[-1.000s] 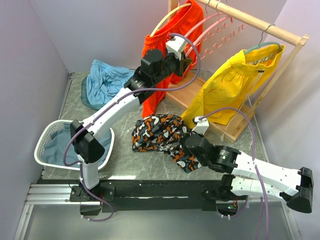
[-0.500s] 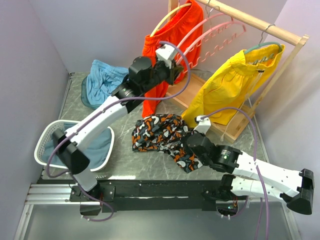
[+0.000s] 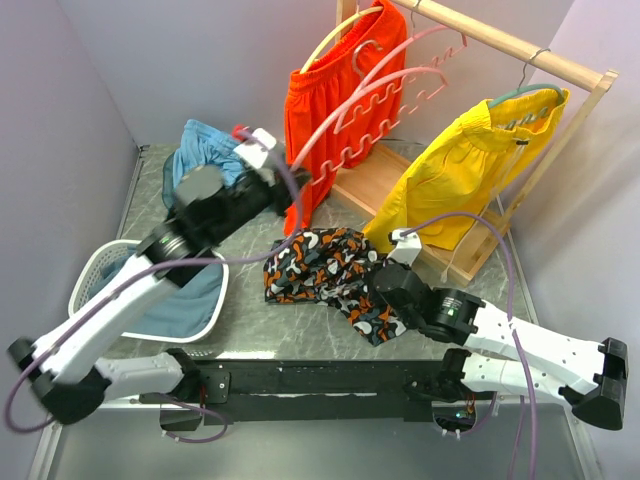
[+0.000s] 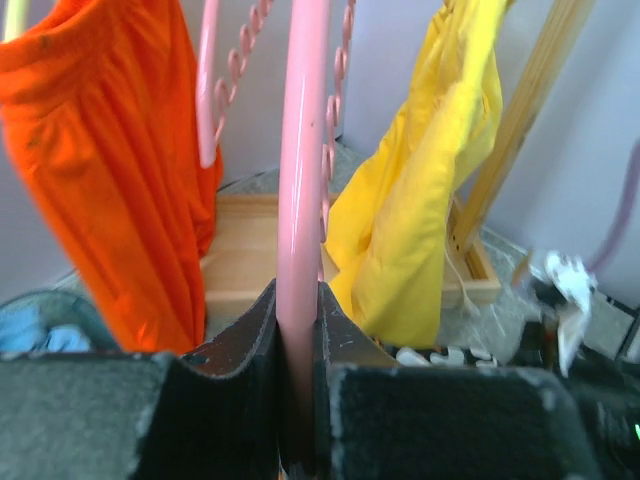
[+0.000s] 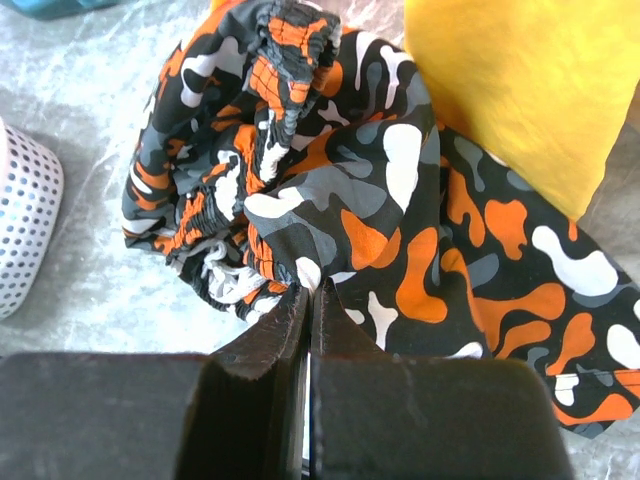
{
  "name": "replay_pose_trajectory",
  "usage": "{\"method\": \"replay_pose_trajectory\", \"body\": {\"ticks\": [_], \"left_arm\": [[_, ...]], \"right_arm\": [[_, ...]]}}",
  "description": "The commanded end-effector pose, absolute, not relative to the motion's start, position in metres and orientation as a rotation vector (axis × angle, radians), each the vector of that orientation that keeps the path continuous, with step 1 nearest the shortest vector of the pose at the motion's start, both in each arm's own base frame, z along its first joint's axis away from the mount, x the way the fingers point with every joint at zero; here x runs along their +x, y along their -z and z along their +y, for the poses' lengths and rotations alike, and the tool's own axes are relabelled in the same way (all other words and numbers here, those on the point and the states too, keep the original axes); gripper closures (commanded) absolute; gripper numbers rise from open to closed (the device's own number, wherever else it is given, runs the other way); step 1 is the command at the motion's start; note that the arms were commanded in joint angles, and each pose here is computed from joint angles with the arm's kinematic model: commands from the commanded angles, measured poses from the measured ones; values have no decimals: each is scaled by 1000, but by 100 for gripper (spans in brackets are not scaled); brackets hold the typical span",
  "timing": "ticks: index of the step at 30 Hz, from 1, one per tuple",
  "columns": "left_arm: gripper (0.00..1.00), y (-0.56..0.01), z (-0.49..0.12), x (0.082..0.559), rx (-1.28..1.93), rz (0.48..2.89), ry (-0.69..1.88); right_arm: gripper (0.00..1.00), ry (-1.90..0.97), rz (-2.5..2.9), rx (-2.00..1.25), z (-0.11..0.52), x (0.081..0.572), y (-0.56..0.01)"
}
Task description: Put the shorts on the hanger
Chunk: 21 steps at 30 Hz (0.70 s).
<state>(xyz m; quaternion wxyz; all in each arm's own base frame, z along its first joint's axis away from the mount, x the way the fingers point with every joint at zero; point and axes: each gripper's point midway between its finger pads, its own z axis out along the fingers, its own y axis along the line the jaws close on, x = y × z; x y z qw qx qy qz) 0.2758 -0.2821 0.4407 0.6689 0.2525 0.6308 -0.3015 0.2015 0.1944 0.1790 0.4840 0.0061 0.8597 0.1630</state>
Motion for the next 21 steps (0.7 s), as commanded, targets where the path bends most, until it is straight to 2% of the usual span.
{"method": "replay_pose_trajectory", "body": {"ticks": [1,9,21], "left_arm": [[99,-443,-233,240,497,1447,649],[99,-394,-162,165,513,1644,653],[99,-366,-144,103,593,1735,819]], "right_arm": [[100,-400,2023,48,190,211,-213],[100,-346,2029,65,180,214,-213],[100,-88,2086,250,119,229,-195]]}}
